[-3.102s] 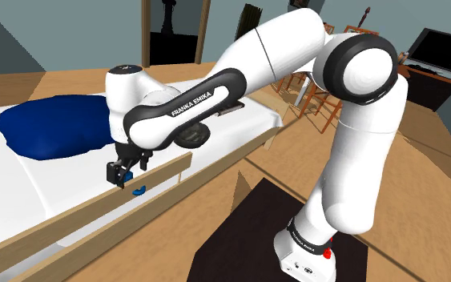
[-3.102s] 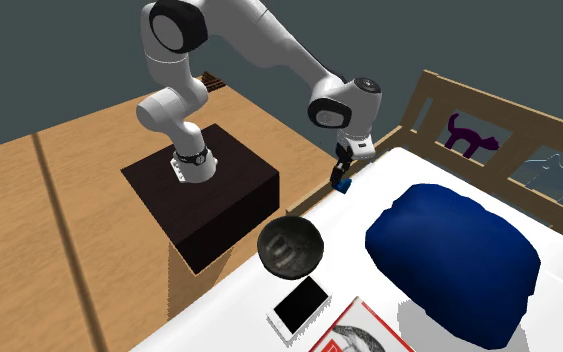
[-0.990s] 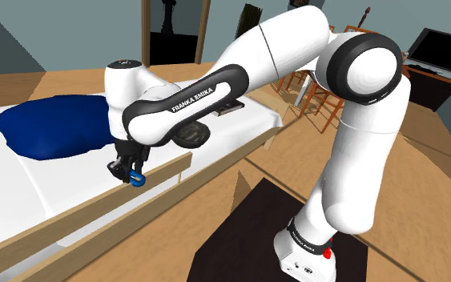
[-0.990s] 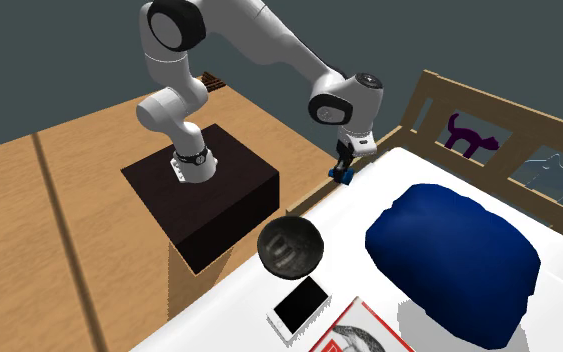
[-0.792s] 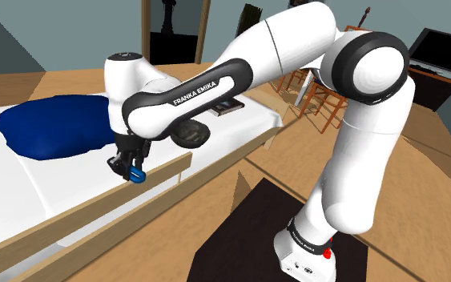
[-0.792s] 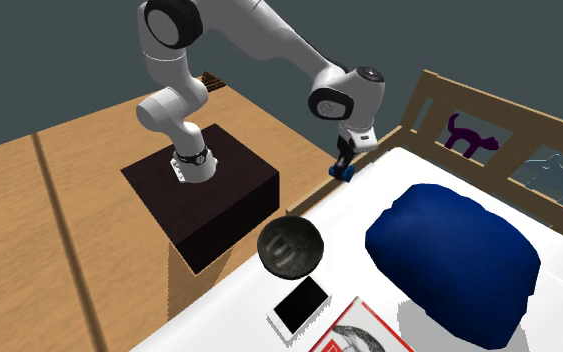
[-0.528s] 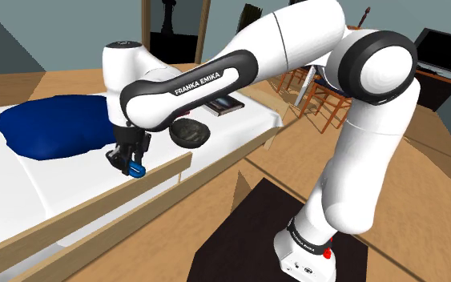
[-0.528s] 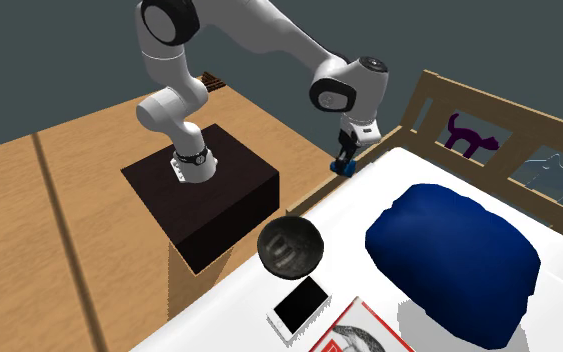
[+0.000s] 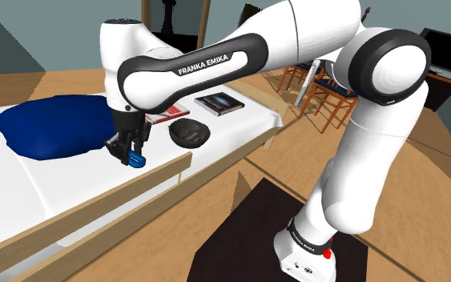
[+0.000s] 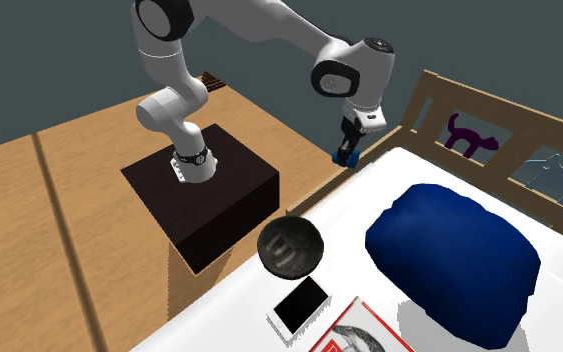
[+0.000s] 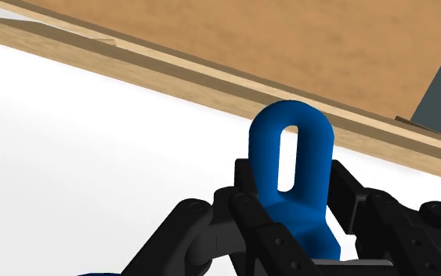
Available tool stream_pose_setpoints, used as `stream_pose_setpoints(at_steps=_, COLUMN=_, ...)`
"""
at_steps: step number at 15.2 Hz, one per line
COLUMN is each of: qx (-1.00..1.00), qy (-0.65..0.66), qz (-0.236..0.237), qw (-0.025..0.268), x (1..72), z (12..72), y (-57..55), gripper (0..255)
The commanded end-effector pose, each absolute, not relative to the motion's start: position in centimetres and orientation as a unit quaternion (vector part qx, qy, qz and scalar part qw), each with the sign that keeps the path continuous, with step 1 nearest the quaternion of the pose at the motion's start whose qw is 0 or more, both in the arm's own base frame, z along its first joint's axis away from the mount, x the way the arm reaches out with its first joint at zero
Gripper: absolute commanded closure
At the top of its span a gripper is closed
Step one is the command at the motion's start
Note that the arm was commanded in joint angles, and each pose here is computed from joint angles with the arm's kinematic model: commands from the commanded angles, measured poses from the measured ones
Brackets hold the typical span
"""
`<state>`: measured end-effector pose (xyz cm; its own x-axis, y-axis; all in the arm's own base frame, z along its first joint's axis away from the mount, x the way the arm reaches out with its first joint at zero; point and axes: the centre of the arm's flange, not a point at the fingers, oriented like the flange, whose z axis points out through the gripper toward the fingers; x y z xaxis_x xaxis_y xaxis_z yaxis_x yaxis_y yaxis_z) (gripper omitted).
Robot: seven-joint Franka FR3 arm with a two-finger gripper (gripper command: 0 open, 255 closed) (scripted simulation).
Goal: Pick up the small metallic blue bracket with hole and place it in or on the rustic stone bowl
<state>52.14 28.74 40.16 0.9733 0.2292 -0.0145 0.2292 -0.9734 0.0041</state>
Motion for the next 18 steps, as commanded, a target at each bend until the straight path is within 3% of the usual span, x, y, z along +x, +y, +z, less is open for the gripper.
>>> stream_pose_setpoints(at_steps=1, qx=0.993, qy=0.115, qz=-0.007, qw=0.003, x=52.2, z=41.2, y=28.8, gripper=255)
stream_pose_setpoints(at_steps=5, qx=0.993, qy=0.115, qz=-0.007, qw=0.003, x=52.2, z=43.1, y=28.8, gripper=255)
stream_pose_setpoints(at_steps=18, qx=0.993, qy=0.115, qz=-0.007, qw=0.003, x=55.7, z=42.5, y=12.0, gripper=255)
